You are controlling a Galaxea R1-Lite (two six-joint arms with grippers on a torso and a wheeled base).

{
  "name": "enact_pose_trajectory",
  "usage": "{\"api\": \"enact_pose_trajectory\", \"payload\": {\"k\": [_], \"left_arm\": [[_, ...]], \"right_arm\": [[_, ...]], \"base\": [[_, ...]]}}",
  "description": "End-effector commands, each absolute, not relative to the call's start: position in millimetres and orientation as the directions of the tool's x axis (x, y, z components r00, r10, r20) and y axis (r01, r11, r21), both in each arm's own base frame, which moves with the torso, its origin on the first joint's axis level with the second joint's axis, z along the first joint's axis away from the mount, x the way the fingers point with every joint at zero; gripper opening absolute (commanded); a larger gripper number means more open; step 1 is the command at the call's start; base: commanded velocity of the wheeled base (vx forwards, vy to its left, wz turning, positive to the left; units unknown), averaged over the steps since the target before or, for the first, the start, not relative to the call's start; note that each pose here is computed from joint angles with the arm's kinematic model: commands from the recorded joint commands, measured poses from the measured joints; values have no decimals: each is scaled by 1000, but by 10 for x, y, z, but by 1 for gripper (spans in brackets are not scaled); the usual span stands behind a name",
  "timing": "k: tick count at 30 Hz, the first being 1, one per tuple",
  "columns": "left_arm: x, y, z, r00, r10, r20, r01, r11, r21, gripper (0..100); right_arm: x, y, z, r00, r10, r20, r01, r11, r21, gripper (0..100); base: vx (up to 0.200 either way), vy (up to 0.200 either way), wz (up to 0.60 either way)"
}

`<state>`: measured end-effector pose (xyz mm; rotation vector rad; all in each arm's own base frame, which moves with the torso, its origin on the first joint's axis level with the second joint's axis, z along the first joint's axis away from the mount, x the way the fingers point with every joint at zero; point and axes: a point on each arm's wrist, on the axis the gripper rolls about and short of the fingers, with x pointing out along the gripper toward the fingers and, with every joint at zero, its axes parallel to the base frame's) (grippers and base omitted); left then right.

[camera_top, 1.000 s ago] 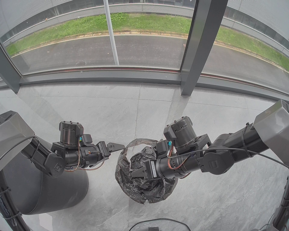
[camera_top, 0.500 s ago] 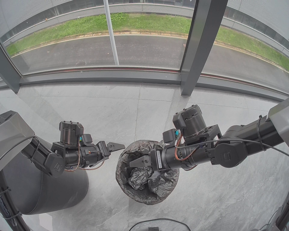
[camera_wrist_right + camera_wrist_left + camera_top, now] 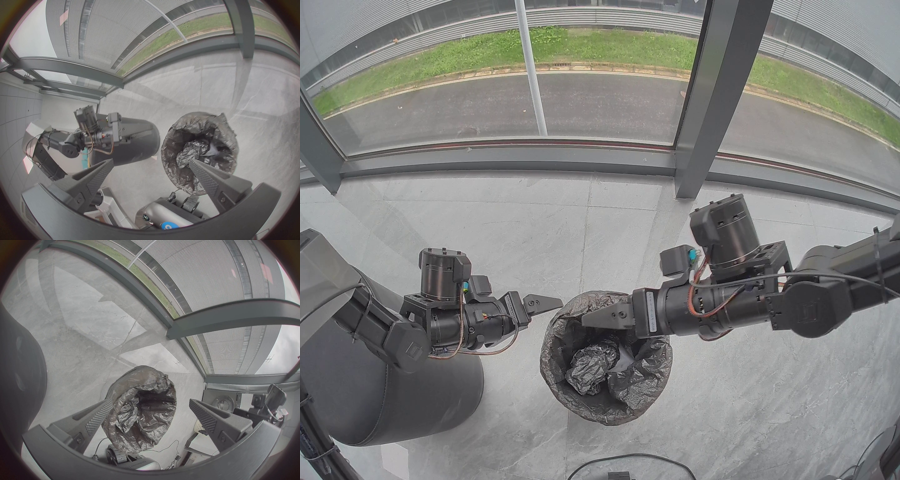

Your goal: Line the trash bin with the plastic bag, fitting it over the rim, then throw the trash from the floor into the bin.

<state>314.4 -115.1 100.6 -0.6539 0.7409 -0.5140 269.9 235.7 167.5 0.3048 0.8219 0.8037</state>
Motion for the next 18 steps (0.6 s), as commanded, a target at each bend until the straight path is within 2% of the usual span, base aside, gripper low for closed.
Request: {"api": "enact_pose_trajectory", "payload": {"k": [1,2,3,4,9,14,18], "left_arm": [[2803,-1270,1325,696,-603,-389,250,712,-656,100],[2762,-1274,1374,721,-584,-372,251,722,-645,100],[2753,-1274,1377,724,-582,-371,251,723,-644,100],[2653,-1275,1454,747,-568,-344,262,728,-633,100],[2358,-1165,1522,769,-548,-330,324,779,-537,100],[2253,-1105,1536,800,-502,-328,297,807,-511,100],[2232,-1086,1467,794,-494,-354,279,814,-510,100]], "right_arm": [[2552,1931,2003,583,654,-482,-450,754,477,100],[2531,1827,2035,626,615,-480,-416,784,461,100],[2523,1814,2036,630,610,-480,-412,787,459,100],[2469,1642,2073,683,555,-475,-365,822,437,100],[2167,1211,2077,752,459,-472,-282,873,399,100],[2049,1049,2011,787,379,-487,-212,907,363,100],[2065,1071,1945,771,383,-509,-212,908,362,100]], "base": [[0,0,0],[0,0,0],[0,0,0],[0,0,0],[0,0,0],[0,0,0],[0,0,0]]}}
